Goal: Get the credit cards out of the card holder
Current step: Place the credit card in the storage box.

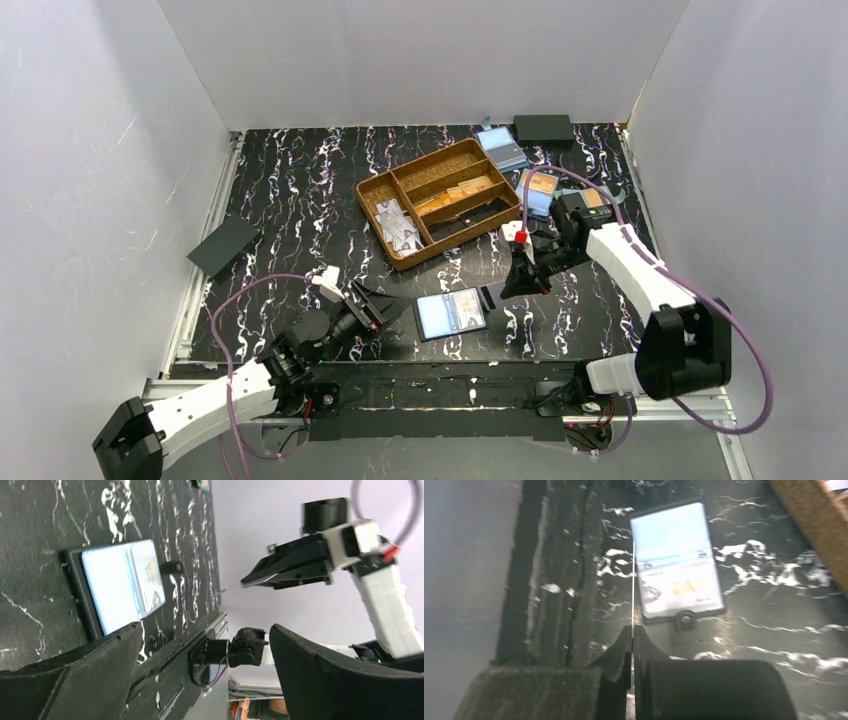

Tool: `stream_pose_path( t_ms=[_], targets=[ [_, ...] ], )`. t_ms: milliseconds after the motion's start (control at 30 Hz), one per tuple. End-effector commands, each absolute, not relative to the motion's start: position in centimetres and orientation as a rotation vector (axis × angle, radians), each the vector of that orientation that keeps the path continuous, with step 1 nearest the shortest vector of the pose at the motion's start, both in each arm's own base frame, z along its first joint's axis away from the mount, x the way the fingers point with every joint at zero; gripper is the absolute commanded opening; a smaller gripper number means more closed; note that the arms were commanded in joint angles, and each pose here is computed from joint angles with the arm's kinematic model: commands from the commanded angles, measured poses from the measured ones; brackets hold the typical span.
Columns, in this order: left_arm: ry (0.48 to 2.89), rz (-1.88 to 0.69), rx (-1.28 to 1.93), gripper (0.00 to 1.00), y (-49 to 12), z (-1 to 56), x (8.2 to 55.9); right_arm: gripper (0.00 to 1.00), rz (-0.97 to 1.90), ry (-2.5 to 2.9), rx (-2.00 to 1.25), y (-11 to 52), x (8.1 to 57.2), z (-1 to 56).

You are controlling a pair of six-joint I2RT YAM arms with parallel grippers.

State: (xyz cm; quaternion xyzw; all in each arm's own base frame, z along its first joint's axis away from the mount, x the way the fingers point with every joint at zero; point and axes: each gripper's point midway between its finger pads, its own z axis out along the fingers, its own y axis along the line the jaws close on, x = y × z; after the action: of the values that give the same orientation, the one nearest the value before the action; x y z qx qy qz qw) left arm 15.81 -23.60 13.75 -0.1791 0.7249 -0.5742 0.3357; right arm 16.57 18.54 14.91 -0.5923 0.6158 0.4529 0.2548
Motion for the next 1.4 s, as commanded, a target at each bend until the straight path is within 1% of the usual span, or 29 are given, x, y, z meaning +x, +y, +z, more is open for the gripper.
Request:
stream_pose_path(
  t_ms=[0, 167, 333, 500, 767, 833, 1067, 1100, 1233, 1300, 1367],
  targets=[
    [1.976, -1.591, -0.500, 0.98, -25.9, 16.1, 15.6, 0.01, 0.835, 1.445, -1.815, 17.1, 19.0, 17.5],
    [2.072, -1.660, -0.597, 0.98, -29.1, 17.9, 16.1, 0.01, 0.544, 1.336, -1.877, 16.0, 21.0, 18.7],
    [2.127, -1.720, -0.755, 0.91, -32.8, 19.6, 16.6, 0.01, 0.374, 1.263, -1.874, 15.5, 21.9, 19.5],
    [2.165, -1.730, -0.874, 0.85, -35.9, 19.9, 17.2, 0.01, 0.359, 1.248, -1.887, 15.4, 21.7, 19.1],
    [2.220, -1.727, -0.999, 0.83, -39.5, 19.3, 18.1, 0.01, 0.411, 1.223, -1.909, 16.0, 20.6, 18.0],
    [2.225, -1.737, -1.052, 0.80, -40.2, 19.3, 18.2, 0.01, 0.420, 1.220, -1.913, 16.1, 20.4, 17.7],
    [2.252, -1.751, -1.161, 0.73, -42.8, 18.9, 18.6, 0.01, 0.428, 1.206, -1.915, 16.6, 20.3, 17.3],
    [2.255, -1.754, -1.171, 0.71, -43.2, 18.8, 18.6, 0.01, 0.424, 1.206, -1.918, 16.6, 20.3, 17.2],
    [2.262, -1.753, -1.182, 0.55, -43.9, 18.6, 18.7, 0.01, 0.412, 1.197, -1.926, 16.7, 20.4, 17.3],
    [2.256, -1.747, -1.188, 0.43, -44.0, 18.5, 18.8, 0.01, 0.411, 1.189, -1.932, 16.7, 20.3, 17.2],
    [2.248, -1.739, -1.192, 0.27, -43.9, 18.4, 18.9, 0.01, 0.413, 1.177, -1.943, 16.7, 20.0, 17.2]
  ],
)
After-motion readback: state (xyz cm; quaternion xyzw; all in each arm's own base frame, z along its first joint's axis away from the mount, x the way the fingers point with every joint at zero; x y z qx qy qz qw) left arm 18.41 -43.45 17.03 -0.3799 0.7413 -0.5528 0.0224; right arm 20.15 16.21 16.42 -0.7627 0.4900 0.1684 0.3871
